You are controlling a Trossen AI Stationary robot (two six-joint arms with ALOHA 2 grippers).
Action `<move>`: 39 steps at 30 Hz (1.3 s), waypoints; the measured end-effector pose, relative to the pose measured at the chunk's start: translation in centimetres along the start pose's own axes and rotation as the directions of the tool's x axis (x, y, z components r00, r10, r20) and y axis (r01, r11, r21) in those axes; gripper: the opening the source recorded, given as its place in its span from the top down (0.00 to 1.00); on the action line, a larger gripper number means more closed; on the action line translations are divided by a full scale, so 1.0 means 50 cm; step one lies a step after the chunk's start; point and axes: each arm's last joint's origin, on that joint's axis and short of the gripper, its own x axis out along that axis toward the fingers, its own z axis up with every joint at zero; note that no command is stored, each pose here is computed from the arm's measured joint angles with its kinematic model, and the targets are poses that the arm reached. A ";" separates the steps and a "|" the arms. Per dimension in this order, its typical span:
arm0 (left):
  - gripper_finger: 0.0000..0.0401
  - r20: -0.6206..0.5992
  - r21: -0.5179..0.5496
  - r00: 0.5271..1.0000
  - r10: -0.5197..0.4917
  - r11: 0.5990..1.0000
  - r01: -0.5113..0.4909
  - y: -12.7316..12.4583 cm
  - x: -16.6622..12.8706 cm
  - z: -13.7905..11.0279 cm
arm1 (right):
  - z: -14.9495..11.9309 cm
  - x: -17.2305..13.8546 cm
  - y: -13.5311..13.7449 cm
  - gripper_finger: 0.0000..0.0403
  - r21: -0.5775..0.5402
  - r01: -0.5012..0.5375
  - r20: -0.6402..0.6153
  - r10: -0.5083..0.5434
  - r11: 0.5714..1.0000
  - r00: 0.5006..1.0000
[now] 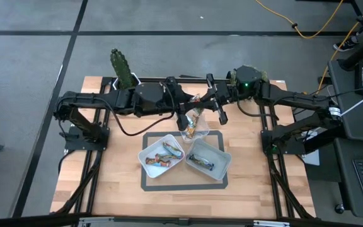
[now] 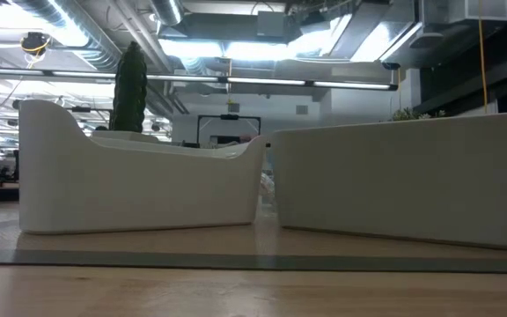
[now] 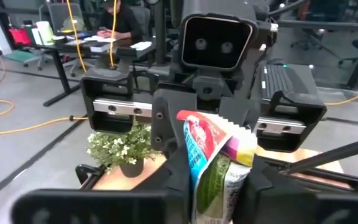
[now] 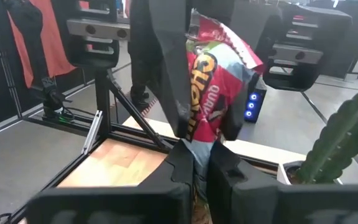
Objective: Pick and place Granola Bars by type
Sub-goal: Put the red granola bar into the white bin
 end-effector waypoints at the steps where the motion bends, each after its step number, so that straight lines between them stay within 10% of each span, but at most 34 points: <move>1: 0.88 -0.002 -0.001 1.000 -0.001 1.000 0.001 0.000 0.000 0.000 | 0.000 0.000 0.000 0.94 0.000 0.001 0.000 -0.001 1.000 1.000; 13: 0.92 -0.023 0.007 1.000 -0.015 1.000 0.015 -0.005 -0.005 -0.003 | 0.029 -0.045 0.019 0.66 0.010 0.018 0.019 -0.018 1.000 1.000; 22: 0.93 -0.159 -0.023 0.986 -0.054 0.998 0.051 -0.028 -0.047 -0.023 | 0.046 -0.175 0.070 0.45 0.035 0.260 -0.177 -0.250 0.965 0.952; 31: 0.93 -0.445 -0.221 0.865 -0.233 0.964 0.146 -0.083 -0.176 -0.061 | 0.007 -0.289 0.125 0.45 0.136 0.478 -0.489 -0.361 0.867 0.794; 39: 0.93 -0.629 -0.241 0.765 -0.141 0.970 -0.019 -0.098 -0.188 -0.111 | 0.014 -0.291 0.123 0.46 0.093 0.491 -0.456 -0.401 0.866 0.795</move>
